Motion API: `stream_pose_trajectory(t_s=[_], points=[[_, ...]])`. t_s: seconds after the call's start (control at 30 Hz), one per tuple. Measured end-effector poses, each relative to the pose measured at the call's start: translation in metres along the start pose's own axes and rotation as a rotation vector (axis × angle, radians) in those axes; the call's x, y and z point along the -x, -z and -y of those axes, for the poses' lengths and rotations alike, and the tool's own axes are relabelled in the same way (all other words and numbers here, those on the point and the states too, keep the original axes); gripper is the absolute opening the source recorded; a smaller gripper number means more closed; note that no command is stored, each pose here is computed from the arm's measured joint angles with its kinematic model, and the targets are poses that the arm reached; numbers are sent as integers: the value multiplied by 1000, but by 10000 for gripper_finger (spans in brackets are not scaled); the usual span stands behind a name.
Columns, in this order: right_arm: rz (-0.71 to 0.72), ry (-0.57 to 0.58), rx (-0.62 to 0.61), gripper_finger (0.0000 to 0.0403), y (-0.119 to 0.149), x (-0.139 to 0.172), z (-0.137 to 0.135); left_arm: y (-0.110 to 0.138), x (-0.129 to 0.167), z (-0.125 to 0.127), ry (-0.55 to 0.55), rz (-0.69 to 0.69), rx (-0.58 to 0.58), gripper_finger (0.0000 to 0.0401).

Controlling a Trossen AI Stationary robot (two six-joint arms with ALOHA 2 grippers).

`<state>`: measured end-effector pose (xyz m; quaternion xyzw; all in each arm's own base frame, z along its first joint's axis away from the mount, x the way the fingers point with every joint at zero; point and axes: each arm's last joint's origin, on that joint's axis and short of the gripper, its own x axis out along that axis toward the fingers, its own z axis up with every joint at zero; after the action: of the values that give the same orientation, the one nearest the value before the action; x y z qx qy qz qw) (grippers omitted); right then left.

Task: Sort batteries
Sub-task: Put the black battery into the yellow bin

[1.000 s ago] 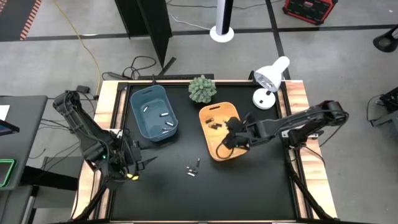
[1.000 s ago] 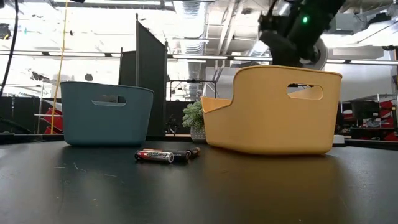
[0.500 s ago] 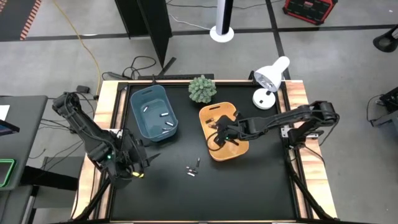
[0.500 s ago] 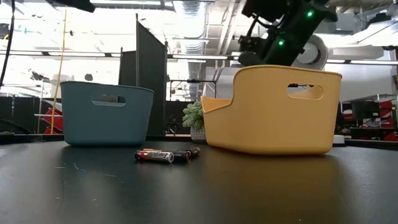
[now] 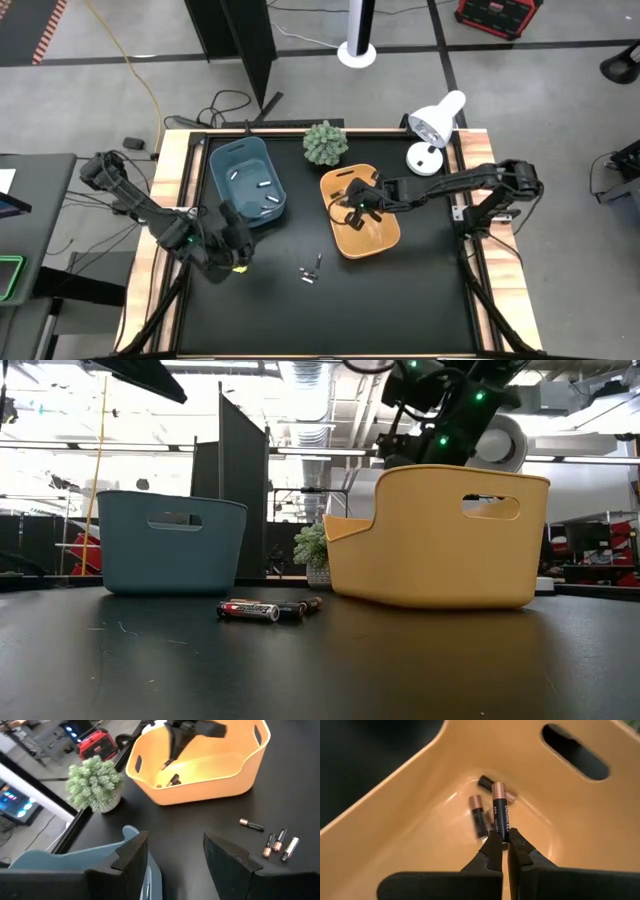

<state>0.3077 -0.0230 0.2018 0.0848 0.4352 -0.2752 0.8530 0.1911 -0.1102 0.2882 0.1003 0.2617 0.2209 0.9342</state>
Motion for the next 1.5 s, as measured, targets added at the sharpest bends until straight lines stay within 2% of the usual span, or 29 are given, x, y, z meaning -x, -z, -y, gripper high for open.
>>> stream_pose_trajectory(t_s=[0.2,0.4,0.67,0.87,1.1,1.37,1.5], points=[[-3,7,3,8,-1,-2,3,-14,-16,-4,48,19,-25,184],[-6,5,21,8,0,-1,2,-14,-40,4,27,-22,-87,184],[5,3,20,34,-1,-1,2,-13,-91,31,209,-42,-212,184],[22,20,26,59,-1,0,0,-8,-116,36,272,-70,-221,184],[72,112,45,95,-1,2,-3,-6,-124,34,275,-89,-197,184],[81,115,73,175,-2,4,-4,-6,-124,35,291,-89,-200,184],[123,123,116,193,-9,12,-11,-6,-124,35,288,-87,-214,184]])
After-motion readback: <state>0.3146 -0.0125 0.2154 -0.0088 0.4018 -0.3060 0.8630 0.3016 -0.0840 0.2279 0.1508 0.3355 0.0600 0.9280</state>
